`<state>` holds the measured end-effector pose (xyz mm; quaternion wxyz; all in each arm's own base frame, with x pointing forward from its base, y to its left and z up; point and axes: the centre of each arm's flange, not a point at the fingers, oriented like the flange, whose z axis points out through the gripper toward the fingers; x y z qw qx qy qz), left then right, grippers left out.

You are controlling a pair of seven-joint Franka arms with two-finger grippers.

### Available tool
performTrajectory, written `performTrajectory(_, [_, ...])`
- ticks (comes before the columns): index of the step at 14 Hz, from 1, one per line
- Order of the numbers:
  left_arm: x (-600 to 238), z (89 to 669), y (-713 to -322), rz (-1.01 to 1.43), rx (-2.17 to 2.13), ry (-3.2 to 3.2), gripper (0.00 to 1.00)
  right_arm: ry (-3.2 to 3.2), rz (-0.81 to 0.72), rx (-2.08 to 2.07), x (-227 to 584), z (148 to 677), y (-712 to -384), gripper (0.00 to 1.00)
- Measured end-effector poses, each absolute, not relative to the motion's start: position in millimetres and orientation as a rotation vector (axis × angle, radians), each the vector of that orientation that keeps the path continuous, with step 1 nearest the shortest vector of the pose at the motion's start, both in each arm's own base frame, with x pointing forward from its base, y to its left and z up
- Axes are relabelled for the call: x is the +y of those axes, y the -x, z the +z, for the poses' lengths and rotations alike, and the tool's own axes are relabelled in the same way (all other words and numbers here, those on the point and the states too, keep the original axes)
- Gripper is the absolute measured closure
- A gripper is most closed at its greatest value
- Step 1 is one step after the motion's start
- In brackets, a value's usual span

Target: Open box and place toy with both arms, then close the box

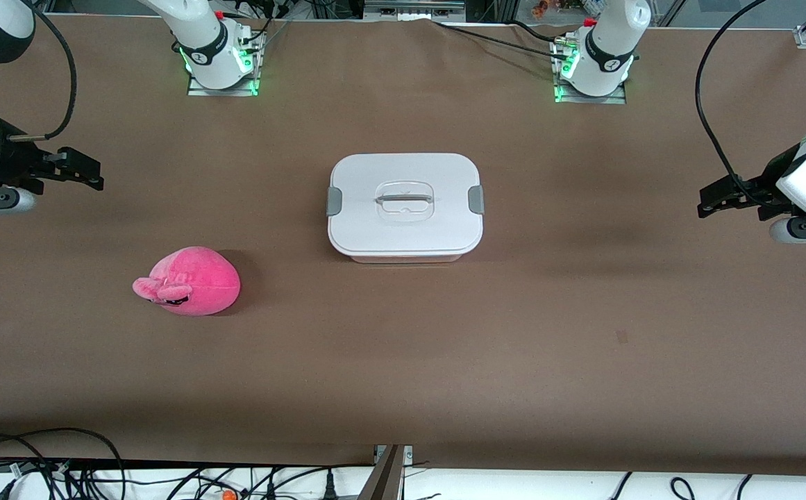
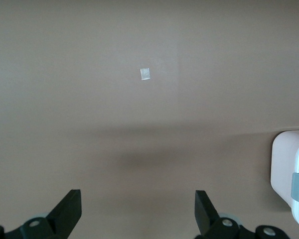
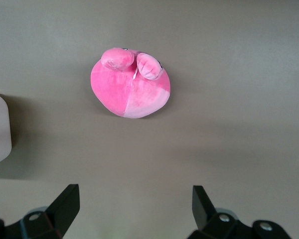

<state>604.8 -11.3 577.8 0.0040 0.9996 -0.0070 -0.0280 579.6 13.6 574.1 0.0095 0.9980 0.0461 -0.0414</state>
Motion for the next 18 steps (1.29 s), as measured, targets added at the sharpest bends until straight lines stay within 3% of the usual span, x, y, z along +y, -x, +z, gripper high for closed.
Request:
performTrajectory(10, [-37.5, 576.8, -604.7, -0.090, -0.090, -3.130, 0.00, -3.117, -0.129, 0.142, 12.9, 574.1, -579.6, 0.00])
performTrajectory(18, [-250.1, 527.0, -572.1, -0.213, -0.627, -3.083, 0.00, -3.117, -0.129, 0.141, 12.3, 574.1, -579.6, 0.00])
